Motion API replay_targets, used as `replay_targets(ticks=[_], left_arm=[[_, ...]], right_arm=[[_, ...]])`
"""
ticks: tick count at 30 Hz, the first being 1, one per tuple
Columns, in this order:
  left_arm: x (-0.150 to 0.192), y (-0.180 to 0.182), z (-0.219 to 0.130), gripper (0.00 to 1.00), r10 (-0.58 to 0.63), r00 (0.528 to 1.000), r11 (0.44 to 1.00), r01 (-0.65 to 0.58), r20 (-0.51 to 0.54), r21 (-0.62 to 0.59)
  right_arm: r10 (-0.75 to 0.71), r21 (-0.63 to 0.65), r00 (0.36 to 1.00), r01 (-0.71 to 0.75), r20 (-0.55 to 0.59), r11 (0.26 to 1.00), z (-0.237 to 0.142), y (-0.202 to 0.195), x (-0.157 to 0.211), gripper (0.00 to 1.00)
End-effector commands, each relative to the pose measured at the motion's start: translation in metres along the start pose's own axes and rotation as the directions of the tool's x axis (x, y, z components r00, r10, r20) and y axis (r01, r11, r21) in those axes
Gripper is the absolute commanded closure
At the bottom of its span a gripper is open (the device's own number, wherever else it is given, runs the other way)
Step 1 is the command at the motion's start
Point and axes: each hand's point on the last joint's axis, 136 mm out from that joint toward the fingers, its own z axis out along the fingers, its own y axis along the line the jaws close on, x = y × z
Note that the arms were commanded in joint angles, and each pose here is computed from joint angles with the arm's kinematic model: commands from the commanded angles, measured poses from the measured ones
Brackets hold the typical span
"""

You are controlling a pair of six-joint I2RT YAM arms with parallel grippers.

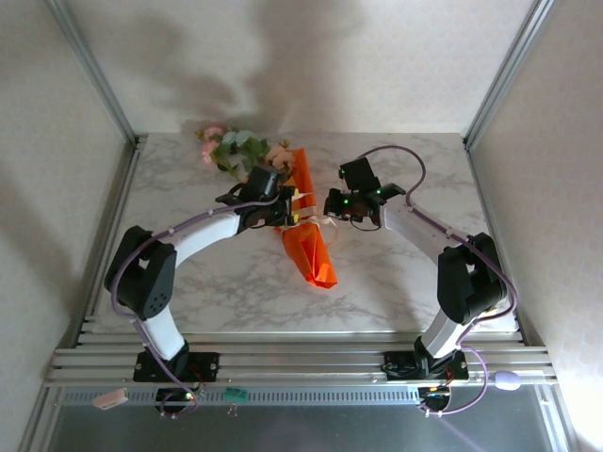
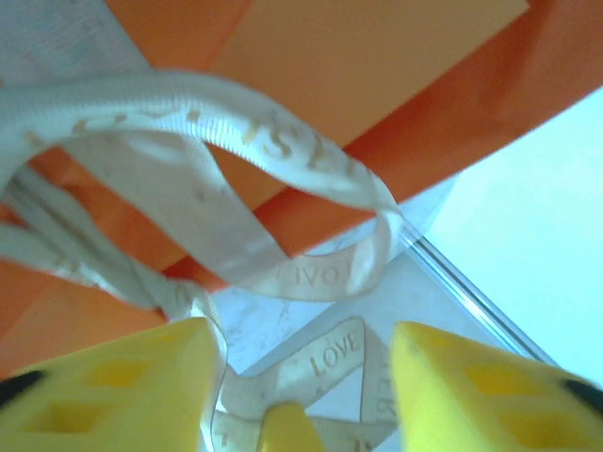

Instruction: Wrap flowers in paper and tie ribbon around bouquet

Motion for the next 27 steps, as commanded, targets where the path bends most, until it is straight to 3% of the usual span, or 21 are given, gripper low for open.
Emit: replay_targets(ticks=[1, 3, 7, 10, 14, 21, 24, 27], left_arm=[[0.004, -0.035, -0.035, 0.15, 0.073, 0.993, 0.997, -0.076, 0.096, 0.03], [-0.004, -0.029, -0.028, 0.1, 0.088, 0.99, 0.996, -0.085, 0.109, -0.035], [-0.007, 0.001, 0.008, 0.1, -0.037, 0.999, 0.992, 0.041, 0.034, -0.12], [-0.009, 0.007, 0.02, 0.05, -0.107, 0.993, 0.982, 0.113, 0.047, -0.154], [-0.016, 0.002, 0.032, 0.06, -0.175, 0.982, 0.976, 0.182, 0.068, -0.117], [-0.028, 0.004, 0.039, 0.07, -0.15, 0.98, 0.977, 0.167, 0.131, -0.131], [-0.032, 0.012, 0.043, 0.1, -0.149, 0.98, 0.975, 0.169, 0.135, -0.145], [-0.036, 0.013, 0.046, 0.22, -0.143, 0.979, 0.977, 0.162, 0.144, -0.138]], right_arm=[[0.005, -0.015, 1.0, -0.005, -0.009, 1.0, -0.001, 0.004, 0.005, 1.0], [0.005, -0.015, 1.0, -0.005, -0.009, 1.0, -0.001, 0.004, 0.005, 1.0], [0.004, -0.015, 1.0, -0.004, -0.01, 1.0, -0.001, 0.005, 0.006, 1.0], [0.002, -0.016, 1.0, -0.002, -0.007, 1.0, -0.003, 0.006, 0.005, 1.0], [0.001, -0.015, 1.0, -0.001, -0.006, 1.0, -0.003, 0.006, 0.006, 1.0], [-0.008, -0.012, 1.0, 0.008, -0.007, 1.0, -0.004, 0.005, 0.007, 1.0], [-0.008, -0.013, 1.0, 0.008, -0.008, 1.0, -0.003, 0.005, 0.006, 1.0], [-0.007, -0.017, 1.0, 0.006, -0.008, 1.0, -0.003, 0.006, 0.006, 1.0]])
